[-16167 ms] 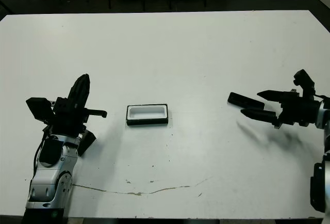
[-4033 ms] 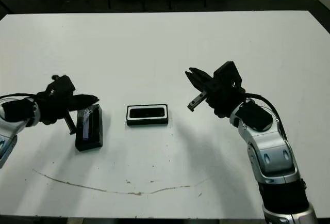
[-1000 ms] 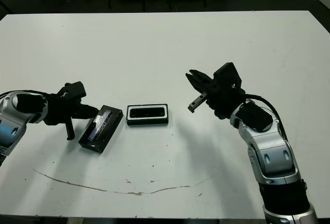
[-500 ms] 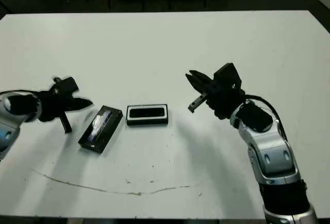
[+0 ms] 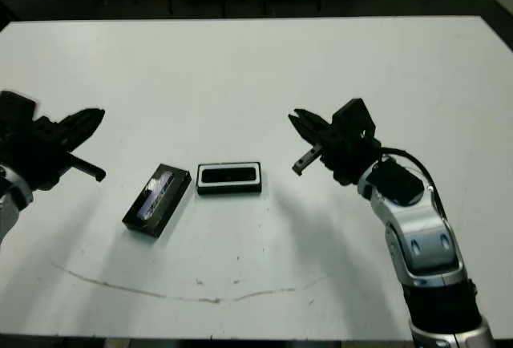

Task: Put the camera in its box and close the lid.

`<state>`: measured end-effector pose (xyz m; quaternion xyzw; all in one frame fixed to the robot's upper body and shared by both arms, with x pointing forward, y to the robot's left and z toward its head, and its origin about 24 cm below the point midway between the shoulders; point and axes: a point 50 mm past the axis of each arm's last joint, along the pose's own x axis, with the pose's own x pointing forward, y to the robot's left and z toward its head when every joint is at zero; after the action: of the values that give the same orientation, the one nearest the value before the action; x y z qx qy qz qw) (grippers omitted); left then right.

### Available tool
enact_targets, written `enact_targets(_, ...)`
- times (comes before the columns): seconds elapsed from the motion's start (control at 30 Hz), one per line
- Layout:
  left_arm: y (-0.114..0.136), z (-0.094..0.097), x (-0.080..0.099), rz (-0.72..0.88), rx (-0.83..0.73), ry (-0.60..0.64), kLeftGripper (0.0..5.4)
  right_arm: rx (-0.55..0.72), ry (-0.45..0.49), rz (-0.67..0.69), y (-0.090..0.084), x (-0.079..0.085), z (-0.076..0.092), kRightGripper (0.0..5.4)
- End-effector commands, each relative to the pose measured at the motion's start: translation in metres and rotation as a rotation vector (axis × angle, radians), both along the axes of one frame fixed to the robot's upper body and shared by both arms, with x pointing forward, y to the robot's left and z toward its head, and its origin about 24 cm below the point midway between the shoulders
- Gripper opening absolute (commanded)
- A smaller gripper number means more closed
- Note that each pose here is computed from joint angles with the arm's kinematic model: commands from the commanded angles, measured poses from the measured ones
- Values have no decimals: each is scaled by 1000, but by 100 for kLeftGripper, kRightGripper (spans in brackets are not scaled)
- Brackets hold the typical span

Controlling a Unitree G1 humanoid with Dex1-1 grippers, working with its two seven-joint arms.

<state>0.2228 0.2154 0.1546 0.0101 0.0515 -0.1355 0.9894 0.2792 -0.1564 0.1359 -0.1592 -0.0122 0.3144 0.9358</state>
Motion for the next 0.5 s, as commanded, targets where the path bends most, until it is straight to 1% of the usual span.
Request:
enact_targets(0.03,-9,-9,-23,90,-148,53,0,-5,33,-12,-4,-1,-6,1)
enact_targets(0.17,-23,-16,-47,179,-230,82,0,-6,38,-9,-5,-1,-7,1)
enact_targets(0.2,-26,-18,-52,194,-231,89,0,-6,40,-9,-5,-1,-7,1)
enact_targets(0.27,-33,-20,-59,219,-212,95,21,-8,41,-11,-4,-1,-7,0)
enact_targets(0.4,-46,-27,-63,272,-135,89,78,-7,41,-5,-2,-1,-8,0)
enact_targets(0.5,-52,-36,-62,252,-59,85,132,0,45,5,-1,-1,-10,0)
